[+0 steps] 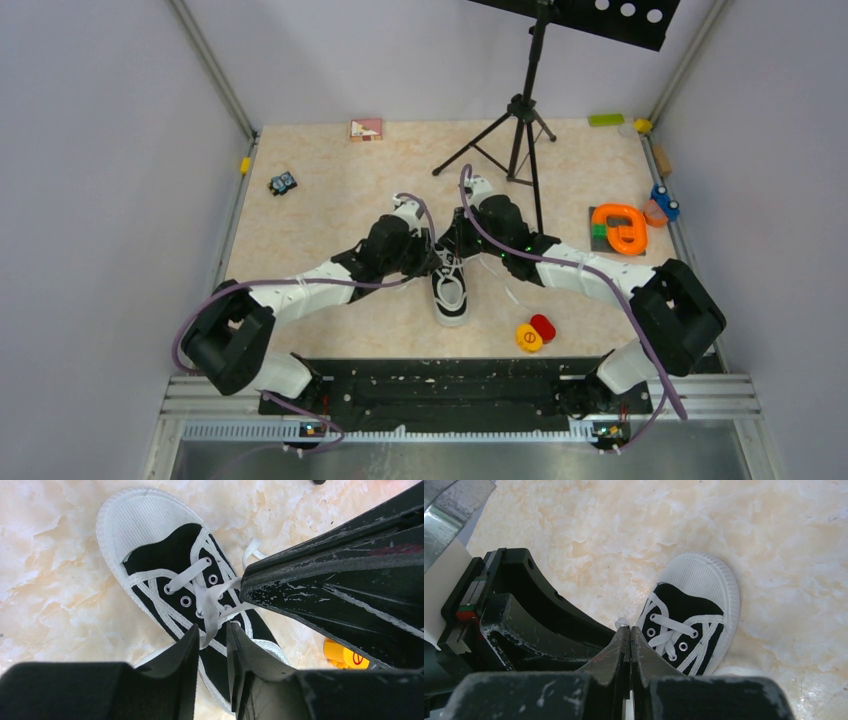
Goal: Tie the shoes
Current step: Wrap the shoelace around the shoelace.
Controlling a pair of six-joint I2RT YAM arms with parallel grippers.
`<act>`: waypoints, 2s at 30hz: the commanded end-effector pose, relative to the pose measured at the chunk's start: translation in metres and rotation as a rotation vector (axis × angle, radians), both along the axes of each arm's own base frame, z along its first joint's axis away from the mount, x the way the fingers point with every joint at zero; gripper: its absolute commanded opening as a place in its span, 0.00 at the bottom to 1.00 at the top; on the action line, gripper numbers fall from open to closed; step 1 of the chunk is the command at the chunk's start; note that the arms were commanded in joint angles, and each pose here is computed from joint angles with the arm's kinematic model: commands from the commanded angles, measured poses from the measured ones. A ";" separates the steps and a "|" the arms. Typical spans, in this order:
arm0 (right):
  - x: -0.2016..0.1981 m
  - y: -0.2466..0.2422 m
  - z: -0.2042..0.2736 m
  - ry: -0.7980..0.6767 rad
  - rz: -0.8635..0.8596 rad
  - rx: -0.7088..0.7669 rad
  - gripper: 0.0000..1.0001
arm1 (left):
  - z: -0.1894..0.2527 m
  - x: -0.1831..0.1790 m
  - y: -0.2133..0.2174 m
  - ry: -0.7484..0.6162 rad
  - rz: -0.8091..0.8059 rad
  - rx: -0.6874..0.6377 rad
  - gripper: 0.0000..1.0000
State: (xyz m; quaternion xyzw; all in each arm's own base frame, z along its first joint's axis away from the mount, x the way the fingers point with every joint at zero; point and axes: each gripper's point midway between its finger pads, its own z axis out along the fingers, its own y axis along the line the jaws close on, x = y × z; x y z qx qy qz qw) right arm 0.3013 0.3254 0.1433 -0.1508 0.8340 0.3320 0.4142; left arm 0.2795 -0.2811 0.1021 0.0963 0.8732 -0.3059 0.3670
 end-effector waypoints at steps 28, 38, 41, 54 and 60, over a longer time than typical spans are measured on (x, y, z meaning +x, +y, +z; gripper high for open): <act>0.003 0.012 0.019 -0.052 0.018 0.058 0.00 | 0.018 -0.002 -0.007 -0.042 -0.029 -0.053 0.00; 0.002 0.013 0.019 -0.051 0.020 0.060 0.00 | 0.019 0.002 -0.012 -0.039 -0.035 -0.061 0.19; 0.002 0.012 0.019 -0.051 0.020 0.060 0.00 | 0.020 0.003 -0.013 -0.042 -0.035 -0.063 0.19; 0.002 0.012 0.019 -0.049 0.020 0.061 0.00 | 0.024 0.007 -0.020 -0.050 -0.041 -0.074 0.28; 0.001 0.013 0.019 -0.047 0.022 0.062 0.00 | 0.023 0.007 -0.022 -0.050 -0.042 -0.079 0.28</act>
